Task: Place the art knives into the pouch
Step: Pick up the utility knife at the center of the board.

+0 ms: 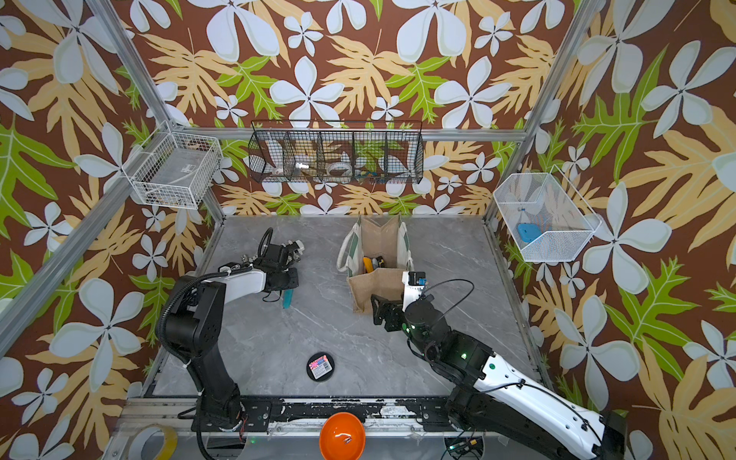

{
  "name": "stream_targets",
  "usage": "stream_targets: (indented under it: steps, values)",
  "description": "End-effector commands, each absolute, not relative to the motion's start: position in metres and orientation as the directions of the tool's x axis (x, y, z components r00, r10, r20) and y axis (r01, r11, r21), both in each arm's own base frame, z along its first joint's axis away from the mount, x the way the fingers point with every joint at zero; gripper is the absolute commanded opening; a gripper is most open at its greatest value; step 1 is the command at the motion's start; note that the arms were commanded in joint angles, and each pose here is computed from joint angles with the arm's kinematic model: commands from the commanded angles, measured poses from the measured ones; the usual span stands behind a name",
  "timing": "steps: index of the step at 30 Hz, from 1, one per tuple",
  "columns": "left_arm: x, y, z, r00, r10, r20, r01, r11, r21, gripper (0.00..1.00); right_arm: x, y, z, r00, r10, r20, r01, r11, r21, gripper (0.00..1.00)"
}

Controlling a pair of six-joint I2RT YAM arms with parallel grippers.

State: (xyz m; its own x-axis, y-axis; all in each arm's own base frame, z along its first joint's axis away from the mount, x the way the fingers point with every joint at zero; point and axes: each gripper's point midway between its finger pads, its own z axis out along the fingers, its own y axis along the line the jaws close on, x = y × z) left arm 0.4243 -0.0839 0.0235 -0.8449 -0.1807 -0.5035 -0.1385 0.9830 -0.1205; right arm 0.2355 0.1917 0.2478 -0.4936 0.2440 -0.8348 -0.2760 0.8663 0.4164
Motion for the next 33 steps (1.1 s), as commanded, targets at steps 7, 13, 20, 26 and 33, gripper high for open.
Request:
stream_targets:
  steps: [7,13,20,26,33]
  values:
    - [0.406,-0.088,0.039,-0.858,-0.207,-0.471,-0.145,0.976,-0.165,0.26,0.238,0.196,0.256,-0.483,0.248,-0.84,-0.286,0.861,0.42,0.93]
    - [0.403,-0.105,0.065,-0.841,-0.186,-0.508,-0.105,0.977,-0.184,0.26,0.239,0.198,0.253,-0.487,0.24,-0.84,-0.287,0.864,0.413,0.92]
    - [0.399,-0.136,0.116,-0.799,-0.158,-0.58,-0.033,0.975,-0.22,0.26,0.243,0.187,0.251,-0.476,0.194,-0.858,-0.251,0.905,0.344,0.89]
    - [0.395,-0.171,0.175,-0.753,-0.143,-0.643,0.063,0.956,-0.288,0.25,0.245,0.178,0.242,-0.467,0.149,-0.872,-0.225,0.933,0.28,0.88]
    - [0.388,-0.225,0.237,-0.684,-0.124,-0.719,0.197,0.917,-0.346,0.25,0.247,0.183,0.252,-0.441,0.141,-0.886,-0.257,0.926,0.275,0.91]
